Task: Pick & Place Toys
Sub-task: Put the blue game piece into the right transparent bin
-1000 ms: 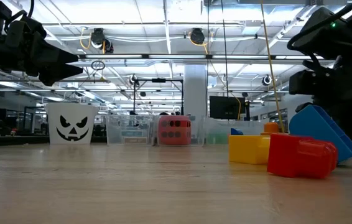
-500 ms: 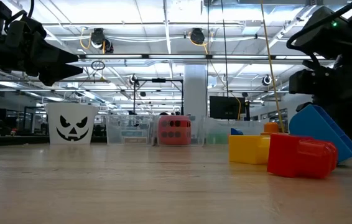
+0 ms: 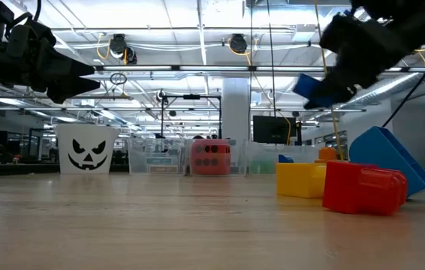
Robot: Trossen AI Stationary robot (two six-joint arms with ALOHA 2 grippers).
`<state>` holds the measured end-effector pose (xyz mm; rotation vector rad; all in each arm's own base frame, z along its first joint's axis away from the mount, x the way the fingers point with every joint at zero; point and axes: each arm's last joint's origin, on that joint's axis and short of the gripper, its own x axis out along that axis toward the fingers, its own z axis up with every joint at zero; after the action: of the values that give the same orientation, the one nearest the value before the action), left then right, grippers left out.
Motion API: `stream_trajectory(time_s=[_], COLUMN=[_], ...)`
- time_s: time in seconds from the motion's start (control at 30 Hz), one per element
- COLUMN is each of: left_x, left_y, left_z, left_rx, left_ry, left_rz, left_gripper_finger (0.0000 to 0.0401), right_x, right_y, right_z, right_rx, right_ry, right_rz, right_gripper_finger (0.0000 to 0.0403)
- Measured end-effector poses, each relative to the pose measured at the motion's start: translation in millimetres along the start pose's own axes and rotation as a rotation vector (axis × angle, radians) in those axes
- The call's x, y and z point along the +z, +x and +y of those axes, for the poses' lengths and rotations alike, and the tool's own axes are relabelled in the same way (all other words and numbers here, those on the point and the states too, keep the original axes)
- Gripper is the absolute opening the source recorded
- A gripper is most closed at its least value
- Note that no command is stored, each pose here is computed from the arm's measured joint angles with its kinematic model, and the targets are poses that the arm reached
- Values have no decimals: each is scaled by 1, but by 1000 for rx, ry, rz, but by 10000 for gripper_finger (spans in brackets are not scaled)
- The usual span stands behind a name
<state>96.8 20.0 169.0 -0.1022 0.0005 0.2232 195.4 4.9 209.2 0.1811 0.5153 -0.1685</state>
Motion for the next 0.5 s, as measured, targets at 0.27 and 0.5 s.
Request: stream_trajectory(time_s=[0.27,0.5], left_x=[0,0], left_y=[0,0], left_z=[0,0], left_rx=[0,0], left_ry=[0,0], left_rz=[1,0], left_gripper_finger=[287,287], right_x=[29,20], right_y=[5,8], right_z=[-63,-137], right_rx=[-264,-450], right_ry=[62,196], right_rz=[-192,-148], right_gripper_finger=[254,254])
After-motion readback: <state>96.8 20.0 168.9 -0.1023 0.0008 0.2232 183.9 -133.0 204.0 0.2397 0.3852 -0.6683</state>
